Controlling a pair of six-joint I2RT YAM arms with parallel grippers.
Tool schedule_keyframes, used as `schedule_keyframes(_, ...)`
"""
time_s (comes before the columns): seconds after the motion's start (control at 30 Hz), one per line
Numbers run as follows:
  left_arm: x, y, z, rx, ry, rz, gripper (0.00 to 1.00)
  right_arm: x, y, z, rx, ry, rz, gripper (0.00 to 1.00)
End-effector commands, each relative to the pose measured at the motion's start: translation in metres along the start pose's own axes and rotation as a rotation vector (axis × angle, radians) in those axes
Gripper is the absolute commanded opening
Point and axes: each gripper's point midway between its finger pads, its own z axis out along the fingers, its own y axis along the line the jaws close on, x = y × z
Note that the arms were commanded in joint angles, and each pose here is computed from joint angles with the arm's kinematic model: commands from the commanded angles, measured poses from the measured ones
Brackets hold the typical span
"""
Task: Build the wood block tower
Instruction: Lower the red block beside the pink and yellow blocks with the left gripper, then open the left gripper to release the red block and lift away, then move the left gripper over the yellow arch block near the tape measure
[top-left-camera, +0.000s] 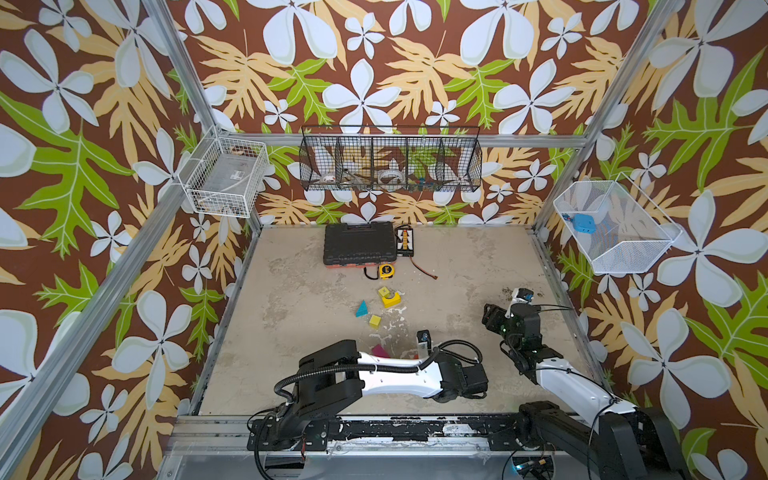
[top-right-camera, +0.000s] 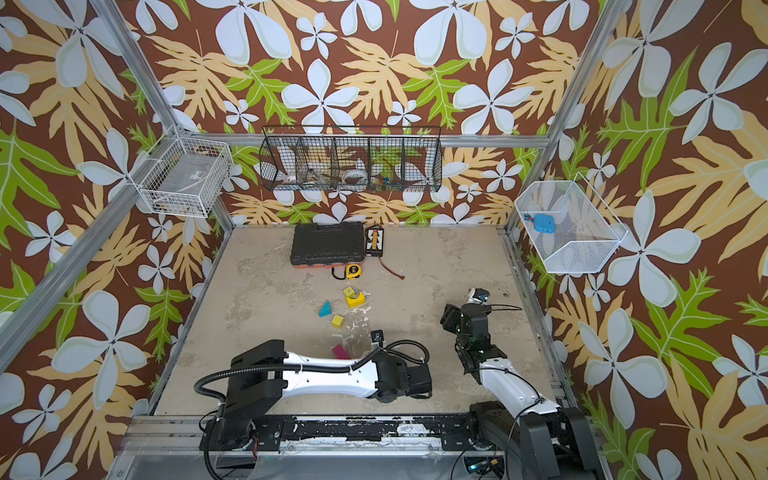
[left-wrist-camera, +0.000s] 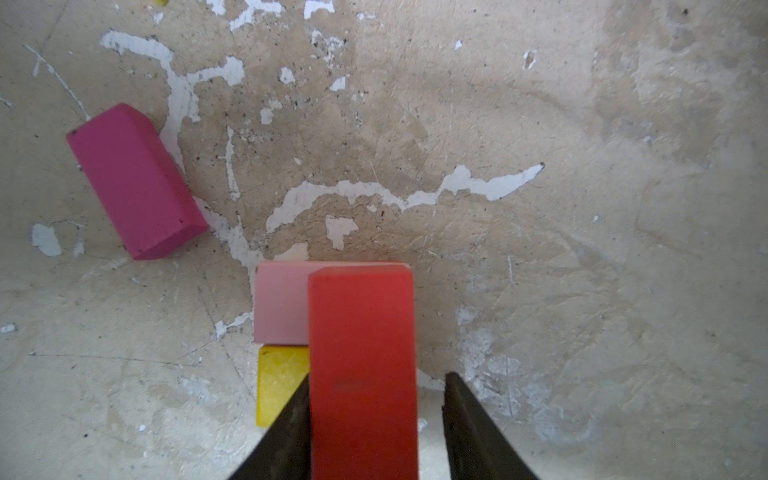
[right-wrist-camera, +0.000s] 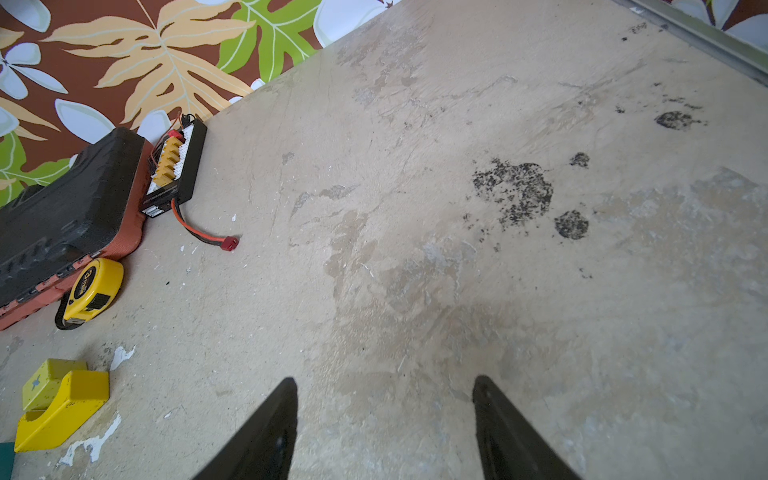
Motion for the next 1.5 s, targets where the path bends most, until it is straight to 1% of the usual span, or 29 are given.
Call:
schedule_keyframes(0.0, -0.007, 0.009, -0.004, -0.03, -0.02, -0.007, 0.5, -0.007, 0.004, 0.0, -0.014, -0.024, -0.005, 0.66)
schedule_keyframes(0.13, -0.018, 0.016, -0.016, -0.025, -0.045, -0.012, 0.51, -0.007, 0.004, 0.0, -0.012, -0.023, -0.005, 0.66)
schedule_keyframes(0.3, -0.041, 0.029, -0.043, 0.017, -0.092, -0.024, 0.52, -0.007, 0.004, 0.0, -0.014, -0.024, -0.005, 0.66)
schedule_keyframes(0.4, -0.055, 0.04, -0.06, 0.038, -0.119, -0.033, 0.57, -0.007, 0.004, 0.001, -0.012, -0.023, -0.004, 0.67)
schedule_keyframes(0.47, -0.065, 0.05, -0.071, 0.04, -0.143, -0.054, 0.57, -0.006, 0.004, 0.001, -0.013, -0.021, -0.005, 0.67)
schedule_keyframes(0.5, -0.071, 0.057, -0.077, 0.041, -0.16, -0.066, 0.66, -0.007, 0.004, 0.001, -0.014, -0.022, -0.005, 0.67)
schedule_keyframes(0.53, -0.075, 0.062, -0.081, 0.045, -0.169, -0.076, 0.71, -0.007, 0.004, 0.001, -0.013, -0.022, -0.005, 0.67)
schedule_keyframes(0.57, -0.08, 0.066, -0.084, 0.047, -0.176, -0.083, 0.73, -0.007, 0.004, 0.001, -0.013, -0.021, -0.005, 0.67)
schedule_keyframes(0.67, -0.098, 0.075, -0.094, 0.071, -0.219, -0.093, 0.74, -0.007, 0.004, 0.001, -0.013, -0.023, -0.004, 0.66)
schedule_keyframes(0.77, -0.119, 0.086, -0.102, 0.084, -0.326, -0.116, 0.79, -0.007, 0.005, 0.001, -0.015, -0.021, -0.005, 0.66)
schedule_keyframes(0.8, -0.127, 0.088, -0.104, 0.093, -0.374, -0.123, 0.78, -0.006, 0.004, 0.001, -0.013, -0.019, -0.005, 0.67)
schedule_keyframes(0.83, -0.135, 0.088, -0.103, 0.101, -0.415, -0.114, 0.71, -0.006, 0.004, 0.002, -0.012, -0.017, -0.005, 0.66)
schedule_keyframes(0.9, -0.148, 0.078, -0.093, 0.128, -0.463, -0.043, 0.49, -0.006, 0.005, 0.002, -0.013, -0.015, -0.006, 0.67)
schedule_keyframes(0.93, -0.154, 0.071, -0.085, 0.15, -0.469, -0.006, 0.44, -0.006, 0.005, 0.003, -0.013, -0.012, -0.007, 0.67)
schedule_keyframes(0.97, -0.156, 0.068, -0.072, 0.16, -0.453, 0.024, 0.44, -0.006, 0.005, 0.002, -0.015, -0.015, -0.006, 0.66)
schedule_keyframes(1.0, -0.158, 0.061, -0.057, 0.192, -0.404, 0.076, 0.43, -0.006, 0.005, 0.002, -0.014, -0.016, -0.006, 0.66)
schedule_keyframes(1.03, -0.162, 0.06, -0.043, 0.208, -0.357, 0.089, 0.41, -0.006, 0.005, 0.002, -0.015, -0.017, -0.006, 0.66)
schedule_keyframes(1.07, -0.168, 0.065, -0.036, 0.208, -0.351, 0.064, 0.43, -0.006, 0.005, 0.002, -0.014, -0.017, -0.007, 0.67)
schedule_keyframes(1.1, -0.175, 0.071, -0.032, 0.209, -0.373, 0.04, 0.47, -0.007, 0.005, 0.002, -0.016, -0.019, -0.006, 0.67)
schedule_keyframes(1.13, -0.181, 0.076, -0.034, 0.216, -0.413, 0.032, 0.56, -0.006, 0.005, 0.002, -0.016, -0.017, -0.006, 0.67)
schedule_keyframes(1.17, -0.187, 0.078, -0.039, 0.232, -0.46, 0.042, 0.88, -0.006, 0.005, 0.002, -0.016, -0.017, -0.006, 0.67)
schedule_keyframes(1.2, -0.193, 0.077, -0.045, 0.261, -0.5, 0.066, 1.0, -0.005, 0.005, 0.003, -0.015, -0.012, -0.007, 0.67)
schedule_keyframes(1.27, -0.204, 0.074, -0.05, 0.291, -0.517, 0.113, 0.99, -0.006, 0.006, 0.005, -0.013, -0.01, -0.007, 0.67)
schedule_keyframes(1.3, -0.211, 0.073, -0.05, 0.295, -0.519, 0.142, 0.89, -0.006, 0.006, 0.006, -0.013, -0.006, -0.009, 0.67)
schedule_keyframes(1.33, -0.215, 0.07, -0.05, 0.307, -0.523, 0.171, 0.85, -0.006, 0.007, 0.007, -0.013, -0.003, -0.009, 0.67)
schedule_keyframes(1.4, -0.221, 0.062, -0.044, 0.336, -0.511, 0.236, 0.84, -0.005, 0.007, 0.01, -0.012, 0.006, -0.012, 0.67)
schedule_keyframes(1.47, -0.227, 0.058, -0.033, 0.333, -0.486, 0.286, 0.84, -0.005, 0.008, 0.012, -0.015, 0.012, -0.016, 0.67)
